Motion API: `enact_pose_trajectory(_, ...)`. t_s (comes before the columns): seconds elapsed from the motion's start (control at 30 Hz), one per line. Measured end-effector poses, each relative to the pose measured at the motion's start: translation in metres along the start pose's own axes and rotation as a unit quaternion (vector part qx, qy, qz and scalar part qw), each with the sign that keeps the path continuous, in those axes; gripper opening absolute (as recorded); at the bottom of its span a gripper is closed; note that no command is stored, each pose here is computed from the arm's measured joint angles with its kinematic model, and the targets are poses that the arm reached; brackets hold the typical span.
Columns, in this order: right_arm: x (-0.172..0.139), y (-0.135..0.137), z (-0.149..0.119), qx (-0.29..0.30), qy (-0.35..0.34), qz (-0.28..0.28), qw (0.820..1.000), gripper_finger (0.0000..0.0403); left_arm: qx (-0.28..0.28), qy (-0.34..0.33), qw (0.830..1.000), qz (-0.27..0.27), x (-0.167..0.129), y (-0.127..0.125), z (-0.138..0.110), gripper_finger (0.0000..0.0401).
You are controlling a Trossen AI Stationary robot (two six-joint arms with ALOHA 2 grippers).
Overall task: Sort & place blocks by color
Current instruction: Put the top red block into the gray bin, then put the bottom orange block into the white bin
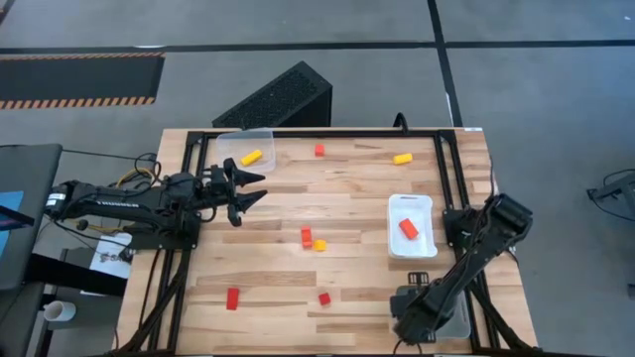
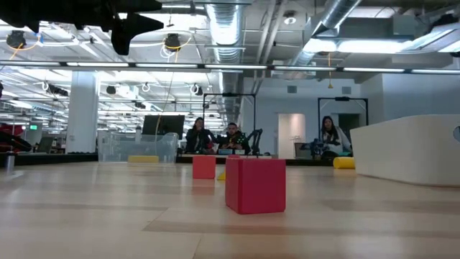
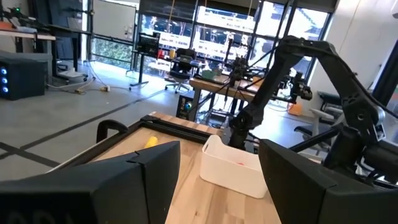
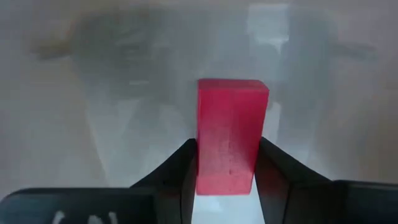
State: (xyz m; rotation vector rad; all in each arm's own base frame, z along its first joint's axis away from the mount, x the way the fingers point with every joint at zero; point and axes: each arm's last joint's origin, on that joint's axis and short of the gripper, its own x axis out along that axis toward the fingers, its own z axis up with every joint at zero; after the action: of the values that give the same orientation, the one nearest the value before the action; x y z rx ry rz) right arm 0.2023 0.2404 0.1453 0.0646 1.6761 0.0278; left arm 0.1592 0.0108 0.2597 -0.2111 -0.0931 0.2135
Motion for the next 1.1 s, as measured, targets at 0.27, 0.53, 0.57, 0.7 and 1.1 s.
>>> enact_pose_trajectory(0.27, -0.025, -0.012, -0.01, 0.044, 0.001, -0.006, 0.999, 0.0189, 0.002, 0.004, 1.0, 0.001, 0.0, 0.0, -0.001, 0.0208)
enact_pose_trajectory(0.53, -0.102, -0.03, -0.039, 0.151, -0.041, 0.136, 0.978, 0.0238, 0.015, -0.001, 1.0, 0.015, 0.0, 0.001, 0.0, 0.0208)
enact_pose_trajectory(0.57, -0.111, -0.029, -0.041, 0.147, -0.071, 0.159, 0.974, 0.0237, 0.015, -0.001, 1.0, 0.015, 0.0, 0.001, 0.0, 0.0208)
enact_pose_trajectory(0.7, -0.143, -0.046, -0.046, 0.154, -0.185, 0.198, 0.95, 0.0222, 0.015, -0.001, 1.0, 0.015, 0.0, 0.001, 0.0, 0.0208)
enact_pose_trajectory(1.1, -0.217, -0.099, -0.045, 0.037, -0.616, -0.13, 0.776, 0.0161, 0.016, -0.01, 0.998, 0.06, 0.0, 0.004, 0.0, 0.0208)
